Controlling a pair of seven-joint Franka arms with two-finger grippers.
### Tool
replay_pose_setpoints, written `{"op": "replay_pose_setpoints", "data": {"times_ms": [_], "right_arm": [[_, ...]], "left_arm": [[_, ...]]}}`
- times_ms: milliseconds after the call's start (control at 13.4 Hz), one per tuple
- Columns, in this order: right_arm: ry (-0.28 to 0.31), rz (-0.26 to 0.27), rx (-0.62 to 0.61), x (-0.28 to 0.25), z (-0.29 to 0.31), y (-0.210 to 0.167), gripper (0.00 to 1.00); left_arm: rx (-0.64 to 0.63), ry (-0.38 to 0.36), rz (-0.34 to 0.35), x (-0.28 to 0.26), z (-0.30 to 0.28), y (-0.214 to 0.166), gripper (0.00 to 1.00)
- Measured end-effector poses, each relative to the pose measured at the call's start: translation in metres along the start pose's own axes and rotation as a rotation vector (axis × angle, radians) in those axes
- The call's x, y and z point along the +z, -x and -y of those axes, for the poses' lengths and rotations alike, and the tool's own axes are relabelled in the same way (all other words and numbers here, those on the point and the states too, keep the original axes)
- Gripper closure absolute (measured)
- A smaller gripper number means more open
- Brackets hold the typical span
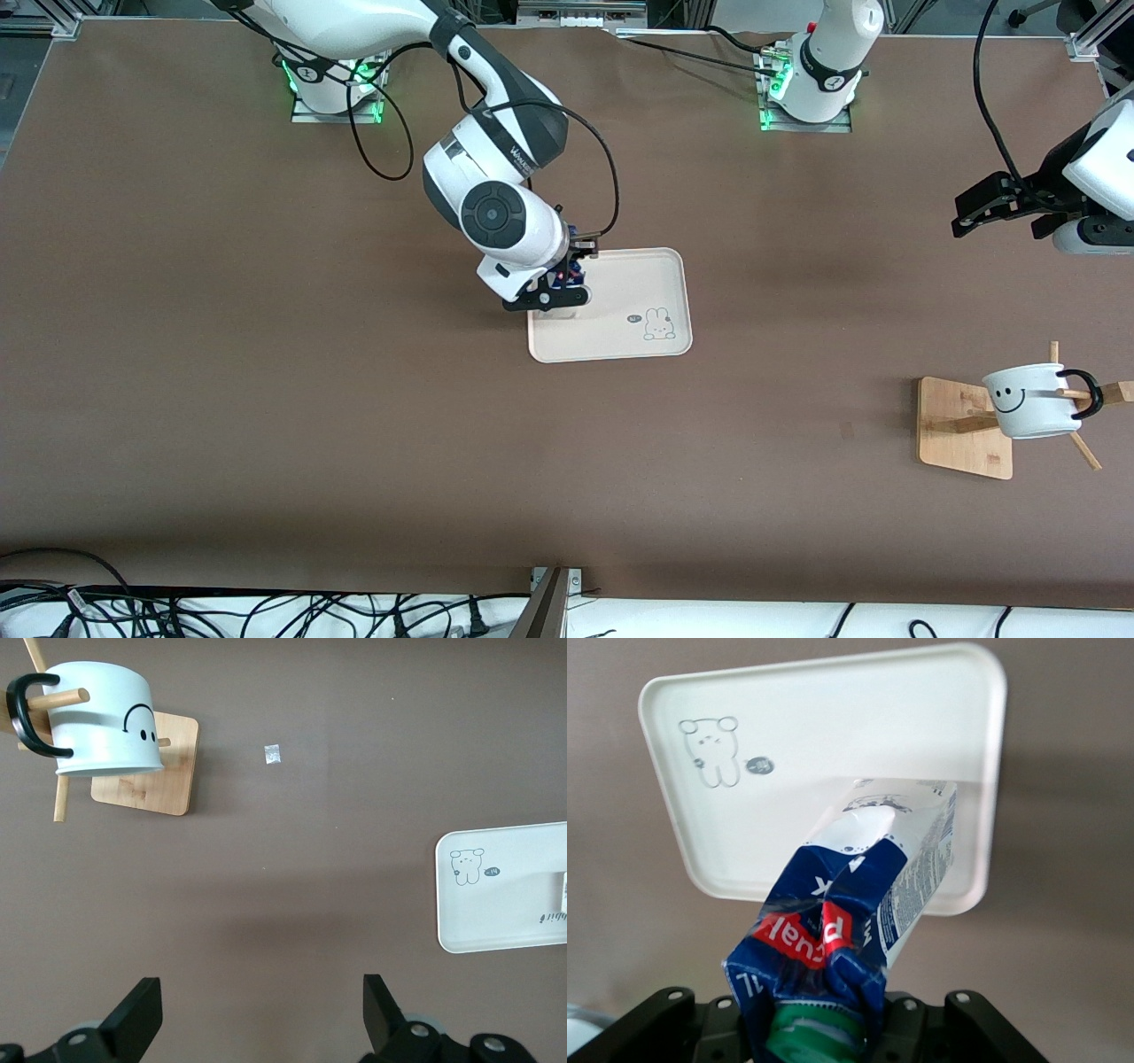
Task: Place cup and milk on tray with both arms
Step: 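Lower the milk carton upright onto the tray with the right gripper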
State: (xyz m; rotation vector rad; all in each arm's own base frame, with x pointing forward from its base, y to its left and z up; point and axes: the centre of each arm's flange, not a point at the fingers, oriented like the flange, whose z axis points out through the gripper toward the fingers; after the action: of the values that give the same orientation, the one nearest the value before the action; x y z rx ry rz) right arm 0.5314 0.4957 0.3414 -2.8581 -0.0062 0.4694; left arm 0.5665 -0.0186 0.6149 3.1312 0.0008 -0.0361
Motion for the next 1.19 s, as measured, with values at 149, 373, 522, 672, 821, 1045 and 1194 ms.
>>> {"op": "replay_pose_setpoints", "data": {"times_ms": [149,373,522,672,821,1045,1194], "right_arm": [[-0.027,0.007,0.027,0.000,0.000,-0.003,0.90],[-0.046,-0.013,0.052,0.005,-0.003,-0.013,0.90],[-0.052,-0.019,0.068,0.018,-0.006,-0.021,0.90],[-0.056,-0.020,0.078,0.028,-0.008,-0.026,0.90],[-0.061,-0.018,0.082,0.029,-0.008,-0.027,0.90],[-0.062,-0.014,0.078,0.031,-0.004,-0.024,0.90],[-0.061,-0.012,0.074,0.032,-0.002,-0.022,0.90]], "left_arm": [[0.000,0.000,0.000,0.000,0.000,0.000,0.00],[0.000,0.000,0.000,0.000,0.000,0.000,0.00],[0.000,0.000,0.000,0.000,0.000,0.000,0.00],[0.000,0.000,0.000,0.000,0.000,0.000,0.00],[0.000,0.000,0.000,0.000,0.000,0.000,0.00],[0.000,0.000,0.007,0.001,0.000,0.001,0.00],[0.000,-0.002,0.068,0.011,0.000,0.003,0.00]]}}
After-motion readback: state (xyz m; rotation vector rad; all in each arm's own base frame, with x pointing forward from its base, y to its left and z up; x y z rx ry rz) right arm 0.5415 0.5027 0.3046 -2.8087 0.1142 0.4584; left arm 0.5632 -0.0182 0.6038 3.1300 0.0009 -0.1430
